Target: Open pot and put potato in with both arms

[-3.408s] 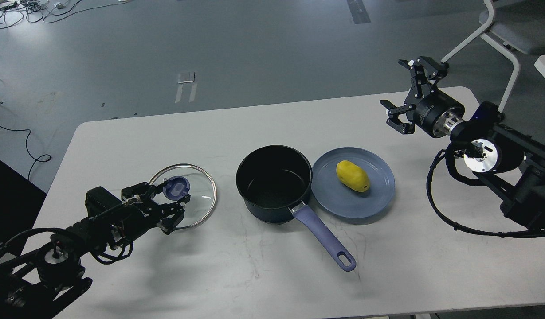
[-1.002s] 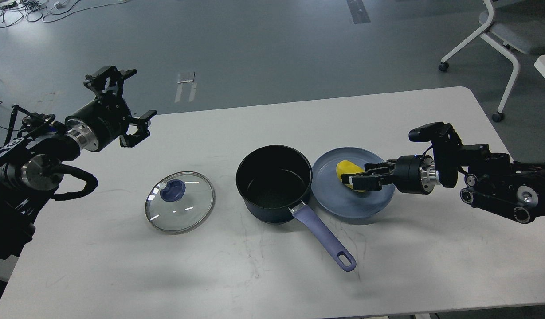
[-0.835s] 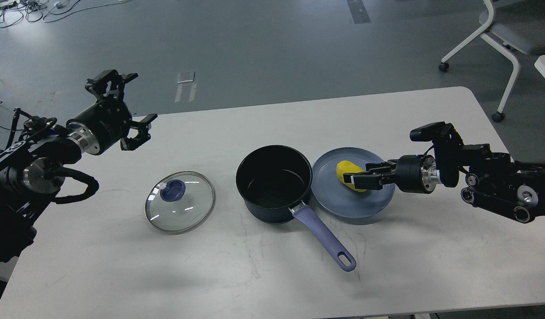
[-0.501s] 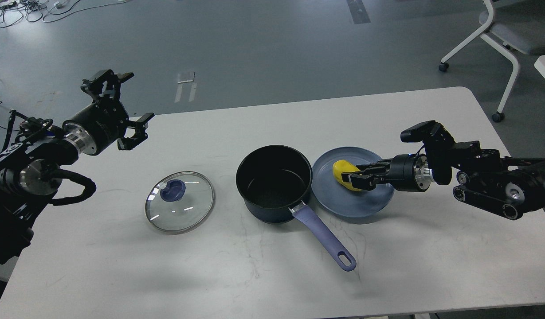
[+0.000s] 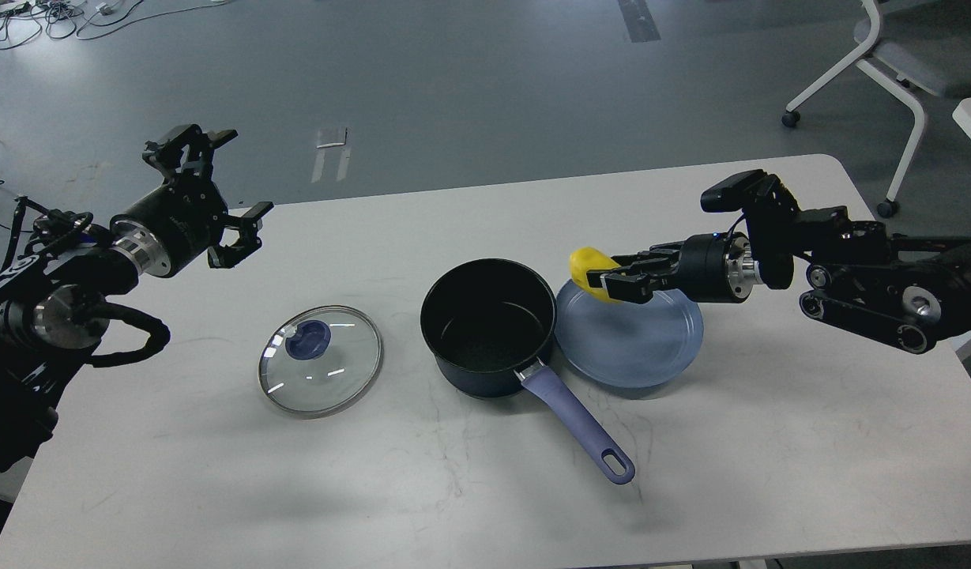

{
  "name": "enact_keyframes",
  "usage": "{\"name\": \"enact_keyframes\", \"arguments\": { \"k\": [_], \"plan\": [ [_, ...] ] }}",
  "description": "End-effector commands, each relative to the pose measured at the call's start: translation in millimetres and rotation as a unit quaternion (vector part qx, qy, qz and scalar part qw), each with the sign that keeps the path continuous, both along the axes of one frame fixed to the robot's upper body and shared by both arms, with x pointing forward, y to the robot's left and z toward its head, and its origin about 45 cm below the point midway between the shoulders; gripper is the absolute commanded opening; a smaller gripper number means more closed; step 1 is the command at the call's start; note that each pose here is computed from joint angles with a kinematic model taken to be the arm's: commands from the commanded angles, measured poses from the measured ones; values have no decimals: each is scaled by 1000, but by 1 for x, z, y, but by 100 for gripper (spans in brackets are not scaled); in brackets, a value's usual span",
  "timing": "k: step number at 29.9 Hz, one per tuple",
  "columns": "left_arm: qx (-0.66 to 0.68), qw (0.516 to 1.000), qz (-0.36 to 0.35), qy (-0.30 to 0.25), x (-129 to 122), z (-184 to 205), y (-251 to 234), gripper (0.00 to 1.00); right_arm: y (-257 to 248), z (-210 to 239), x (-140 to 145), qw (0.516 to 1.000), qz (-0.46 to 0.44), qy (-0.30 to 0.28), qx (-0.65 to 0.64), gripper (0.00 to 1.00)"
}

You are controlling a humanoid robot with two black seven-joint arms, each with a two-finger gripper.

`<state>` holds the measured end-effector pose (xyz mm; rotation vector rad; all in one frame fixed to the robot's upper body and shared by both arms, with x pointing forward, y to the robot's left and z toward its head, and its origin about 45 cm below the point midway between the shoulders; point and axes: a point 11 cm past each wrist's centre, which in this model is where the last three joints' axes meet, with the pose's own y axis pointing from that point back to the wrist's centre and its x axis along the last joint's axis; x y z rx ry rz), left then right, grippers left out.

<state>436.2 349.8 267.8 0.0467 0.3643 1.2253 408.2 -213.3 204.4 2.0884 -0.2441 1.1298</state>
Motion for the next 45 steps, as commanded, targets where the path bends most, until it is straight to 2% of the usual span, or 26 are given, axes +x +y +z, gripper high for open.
{"name": "enact_keyframes", "arguments": {
  "k": [1,6,10,20,24,25,26,27,28,39,42,45],
  "plan": [
    [13,1000,-5,-5,0,0,-1,98,9,29,5,999,23,-23,8,14],
    [14,1000,-5,-6,1,2,-2,98,33,47,8,998,50,-41,19,4],
    [14,1000,-5,-7,1,2,-2,98,56,42,3,996,73,-36,24,0],
    [15,1000,-2,-7,2,2,-1,98,109,9,-19,989,144,-6,-17,0],
    [15,1000,-2,-7,2,2,-1,98,115,5,-14,990,139,-9,-25,0],
    [14,1000,-1,-7,2,2,-1,98,120,3,-10,991,133,-13,-29,12],
    [14,1000,-1,-8,2,3,-1,98,125,3,-8,991,130,-14,-29,66],
    [13,1000,-1,-10,2,3,-1,98,126,4,-8,991,129,-15,-27,90],
    [13,1000,-1,-12,2,3,-1,98,127,3,-8,991,129,-13,-26,100],
    [7,1000,-4,-21,2,4,-3,98,131,1,-11,993,116,15,-7,100],
    [7,1000,-4,-20,2,3,-3,98,129,16,-2,996,88,15,31,100],
    [0,1000,-2,-18,2,4,-4,98,125,55,21,989,13,41,139,100]
  ]
}}
